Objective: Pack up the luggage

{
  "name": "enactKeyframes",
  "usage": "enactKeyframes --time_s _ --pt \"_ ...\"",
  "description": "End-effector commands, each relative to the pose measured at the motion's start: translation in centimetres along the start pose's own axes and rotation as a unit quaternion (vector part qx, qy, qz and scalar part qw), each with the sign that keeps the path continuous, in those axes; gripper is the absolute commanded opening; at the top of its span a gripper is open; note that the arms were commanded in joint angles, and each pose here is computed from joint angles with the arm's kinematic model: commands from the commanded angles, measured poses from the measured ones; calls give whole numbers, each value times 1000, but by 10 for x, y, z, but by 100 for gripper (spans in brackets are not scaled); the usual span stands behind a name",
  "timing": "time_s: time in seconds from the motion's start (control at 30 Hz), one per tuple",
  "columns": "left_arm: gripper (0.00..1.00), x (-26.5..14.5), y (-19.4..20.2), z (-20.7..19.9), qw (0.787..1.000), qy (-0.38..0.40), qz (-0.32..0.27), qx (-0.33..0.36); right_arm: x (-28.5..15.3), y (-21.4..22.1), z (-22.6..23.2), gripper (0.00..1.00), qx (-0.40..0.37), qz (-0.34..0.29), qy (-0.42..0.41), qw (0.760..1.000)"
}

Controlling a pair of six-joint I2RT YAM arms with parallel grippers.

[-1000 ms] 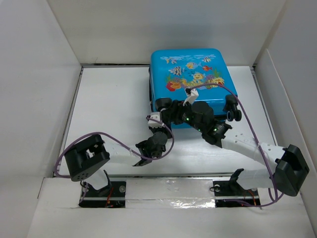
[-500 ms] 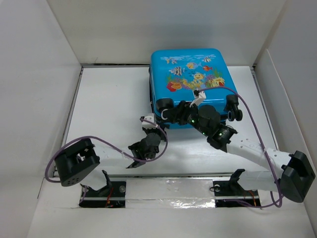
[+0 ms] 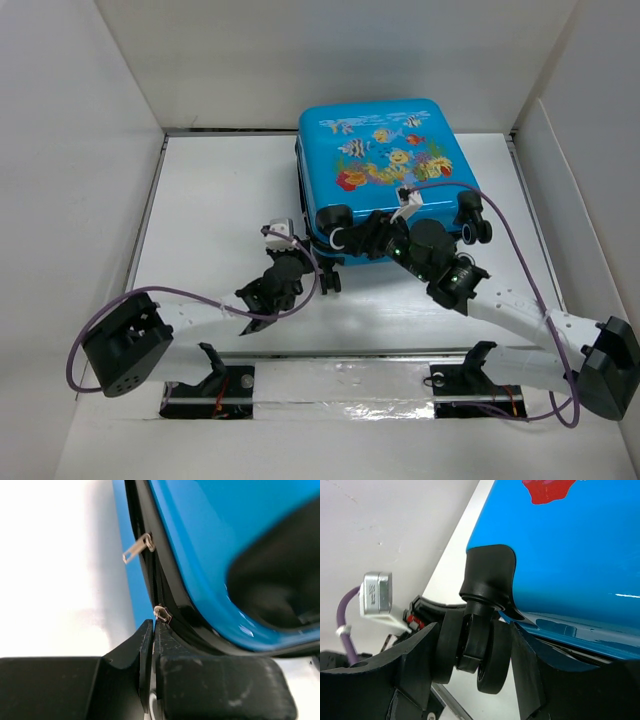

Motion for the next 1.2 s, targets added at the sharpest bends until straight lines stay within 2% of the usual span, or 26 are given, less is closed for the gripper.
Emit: enactKeyframes --time_s 0.0,0.2,0.37,0.57,0.77,0.87,0.9,1.0,1.07,1.13,1.17 --pt "0 9 -19 48 996 -76 -33 22 -14 -34 33 0 -28 -53 -74 995" --pt "0 36 -47 62 994 -94 -61 3 -21 -35 32 0 -33 -51 -72 996" --pt "0 60 -69 51 994 -74 -75 -14 -21 -30 35 0 -38 -41 -77 996" --pt "0 82 -75 43 995 -59 -79 -16 -20 -23 42 0 -38 -30 -90 995" --pt "1 98 -75 58 993 -78 -76 -37 -20 -21 41 0 -39 -29 -90 995" --pt "25 99 -77 63 992 -85 -69 -65 -20 -19 45 0 -39 -25 -98 994" --pt "49 96 -82 60 991 -81 -74 -76 -20 -19 46 0 -39 -26 -98 994" --pt "75 81 -89 57 989 -70 -77 -107 -21 -21 51 0 -43 -27 -106 993" --pt "79 68 -86 63 988 -74 -69 -116 -24 -22 56 0 -48 -28 -113 992" --pt "89 49 -95 59 985 -58 -70 -144 -27 -29 64 3 -55 -34 -120 991" --pt "95 43 -99 55 984 -48 -68 -155 -31 -32 69 18 -67 -39 -126 989"
Point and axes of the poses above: each gripper's point midway between its finger pads, its own x axis out along the fingers, its own z axis along the line the jaws close on, y = z × x, the point moved 1 cm from there along -x, back along the fingers, and after that the axes turned 11 degrees about -x, right-handed, at the moved point
